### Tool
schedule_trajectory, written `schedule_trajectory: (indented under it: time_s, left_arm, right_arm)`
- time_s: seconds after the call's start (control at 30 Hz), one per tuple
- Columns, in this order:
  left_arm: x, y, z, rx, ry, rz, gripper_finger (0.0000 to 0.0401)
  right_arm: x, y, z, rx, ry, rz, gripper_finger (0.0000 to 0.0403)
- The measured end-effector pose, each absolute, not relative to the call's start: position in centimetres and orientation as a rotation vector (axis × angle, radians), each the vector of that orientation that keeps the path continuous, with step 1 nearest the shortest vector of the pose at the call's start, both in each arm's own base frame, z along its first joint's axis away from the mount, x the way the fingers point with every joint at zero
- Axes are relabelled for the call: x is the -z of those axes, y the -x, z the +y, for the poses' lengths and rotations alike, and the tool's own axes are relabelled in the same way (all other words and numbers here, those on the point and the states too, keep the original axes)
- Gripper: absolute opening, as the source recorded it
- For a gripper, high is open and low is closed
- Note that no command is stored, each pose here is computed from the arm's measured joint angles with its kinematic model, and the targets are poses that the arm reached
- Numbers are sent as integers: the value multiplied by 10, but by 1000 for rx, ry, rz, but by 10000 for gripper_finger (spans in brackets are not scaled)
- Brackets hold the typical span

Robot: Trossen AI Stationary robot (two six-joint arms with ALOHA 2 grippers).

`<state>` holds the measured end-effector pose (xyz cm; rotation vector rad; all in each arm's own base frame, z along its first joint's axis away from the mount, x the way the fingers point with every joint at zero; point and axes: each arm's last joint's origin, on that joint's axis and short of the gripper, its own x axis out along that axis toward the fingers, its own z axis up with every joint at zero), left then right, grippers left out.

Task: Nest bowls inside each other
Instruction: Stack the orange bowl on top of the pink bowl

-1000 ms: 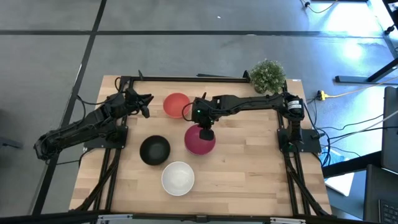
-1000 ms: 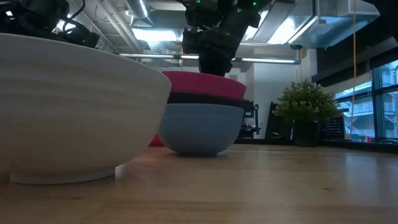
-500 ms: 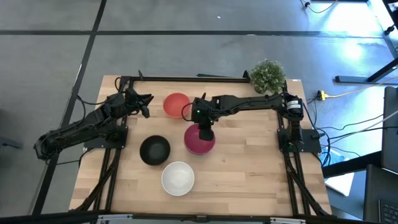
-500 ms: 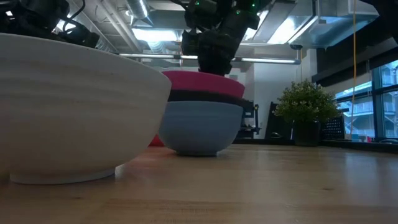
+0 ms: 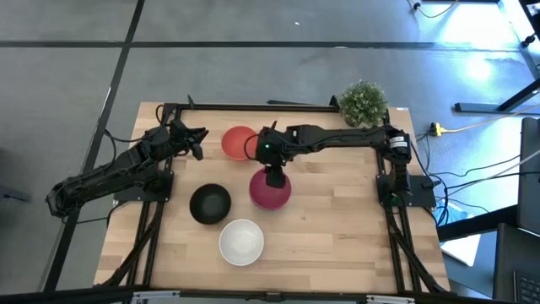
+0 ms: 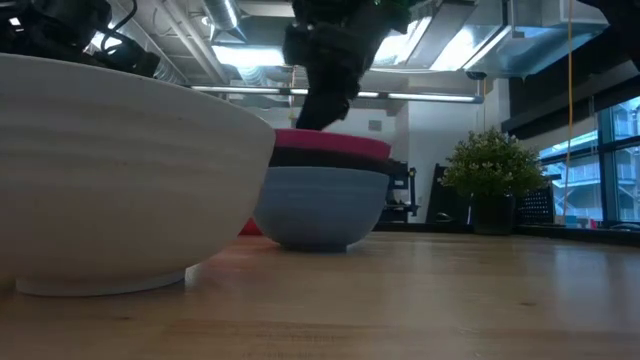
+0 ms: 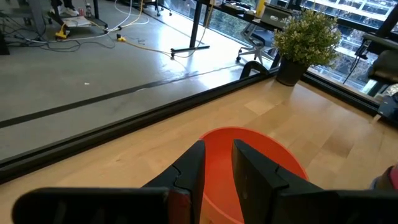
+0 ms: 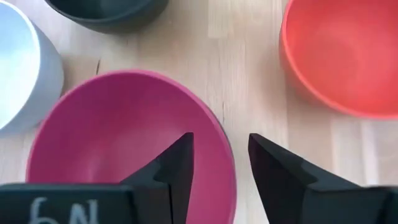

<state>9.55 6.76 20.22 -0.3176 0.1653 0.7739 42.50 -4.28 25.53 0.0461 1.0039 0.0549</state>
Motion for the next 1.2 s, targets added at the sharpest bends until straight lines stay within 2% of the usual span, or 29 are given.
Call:
schedule_trajectory:
  time_s: [0.13, 0.37, 0.53, 0.87, 0.97, 1.2]
  left_arm:
    - [-202, -96, 68, -773, 318, 165, 74]
    - [-203, -97, 66, -703, 331, 161, 74]
    - [-206, -102, 68, -648, 336, 133, 74]
    - [-206, -107, 70, -625, 337, 126, 74]
    - [-208, -107, 70, -623, 331, 104, 74]
    - [-211, -107, 70, -622, 324, 80, 74]
  right_arm:
    - [-267, -426, -43, -65, -10, 989, 158]
    - [-282, -420, -56, 50, 62, 1050, 158]
    - [-306, -414, -61, -29, 0, 927, 158]
    - [-373, -363, -62, 36, 48, 769, 158]
    - [-373, -342, -63, 57, 52, 696, 158]
    - [-346, -275, -62, 189, -32, 538, 158]
